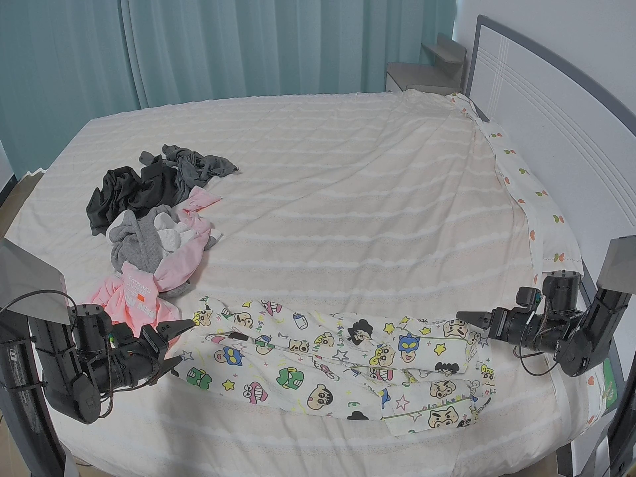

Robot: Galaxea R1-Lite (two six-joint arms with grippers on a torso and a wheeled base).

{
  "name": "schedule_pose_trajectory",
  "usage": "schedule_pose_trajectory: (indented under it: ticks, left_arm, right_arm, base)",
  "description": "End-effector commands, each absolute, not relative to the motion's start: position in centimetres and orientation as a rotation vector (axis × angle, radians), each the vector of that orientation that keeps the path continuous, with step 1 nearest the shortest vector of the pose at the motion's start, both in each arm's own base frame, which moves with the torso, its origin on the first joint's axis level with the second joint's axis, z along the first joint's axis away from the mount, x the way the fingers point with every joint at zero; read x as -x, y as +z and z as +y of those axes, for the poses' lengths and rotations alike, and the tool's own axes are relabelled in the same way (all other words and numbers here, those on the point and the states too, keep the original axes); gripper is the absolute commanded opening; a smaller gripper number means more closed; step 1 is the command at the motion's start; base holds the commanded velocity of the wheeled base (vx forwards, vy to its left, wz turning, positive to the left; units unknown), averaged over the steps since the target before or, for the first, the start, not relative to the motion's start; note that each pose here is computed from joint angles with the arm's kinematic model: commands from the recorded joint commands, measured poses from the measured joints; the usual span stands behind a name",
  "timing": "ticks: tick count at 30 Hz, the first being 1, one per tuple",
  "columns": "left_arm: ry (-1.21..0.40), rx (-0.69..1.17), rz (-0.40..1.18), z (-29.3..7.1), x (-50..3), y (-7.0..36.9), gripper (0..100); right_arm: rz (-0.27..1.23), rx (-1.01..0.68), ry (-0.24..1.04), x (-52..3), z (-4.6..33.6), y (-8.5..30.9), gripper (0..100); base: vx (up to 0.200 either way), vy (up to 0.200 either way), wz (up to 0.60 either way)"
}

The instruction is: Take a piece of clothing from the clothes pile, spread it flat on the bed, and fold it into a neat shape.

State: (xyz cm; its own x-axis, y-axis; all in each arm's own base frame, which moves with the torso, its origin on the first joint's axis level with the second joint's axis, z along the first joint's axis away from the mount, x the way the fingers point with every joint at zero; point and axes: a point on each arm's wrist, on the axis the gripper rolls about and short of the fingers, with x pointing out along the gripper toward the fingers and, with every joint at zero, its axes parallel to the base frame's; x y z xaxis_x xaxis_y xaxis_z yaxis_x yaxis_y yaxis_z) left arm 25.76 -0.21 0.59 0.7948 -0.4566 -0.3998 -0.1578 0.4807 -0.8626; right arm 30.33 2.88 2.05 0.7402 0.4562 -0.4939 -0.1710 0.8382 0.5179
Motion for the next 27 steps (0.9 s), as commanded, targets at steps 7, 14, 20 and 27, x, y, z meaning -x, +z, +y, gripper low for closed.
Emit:
schedule_pose_trajectory:
  ticks: [7, 14, 20, 27]
  left_arm:
    - [-0.211, 1.029, 0.651, -0.2, -25.8, 0.3, 100]
    - [-0.212, 1.024, 0.653, -0.2, -25.8, 0.2, 100]
    - [-0.213, 1.023, 0.654, -0.2, -25.8, 0.2, 100]
    - [-0.213, 1.023, 0.654, -0.2, -25.8, 0.2, 100]
  right_arm:
    - [0.679, -0.299, 0.382, -35.0, 5.6, 6.7, 100]
    - [0.725, -0.292, 0.384, -34.1, 5.7, 5.5, 100]
    - [0.776, -0.261, 0.405, -32.9, 6.2, 4.5, 100]
    - [0.792, -0.255, 0.416, -32.6, 6.6, 4.1, 100]
  base:
    - [0.000, 0.000, 0.00]
    - [0.000, 0.000, 0.00]
    - [0.000, 0.000, 0.00]
    - [0.000, 0.000, 0.00]
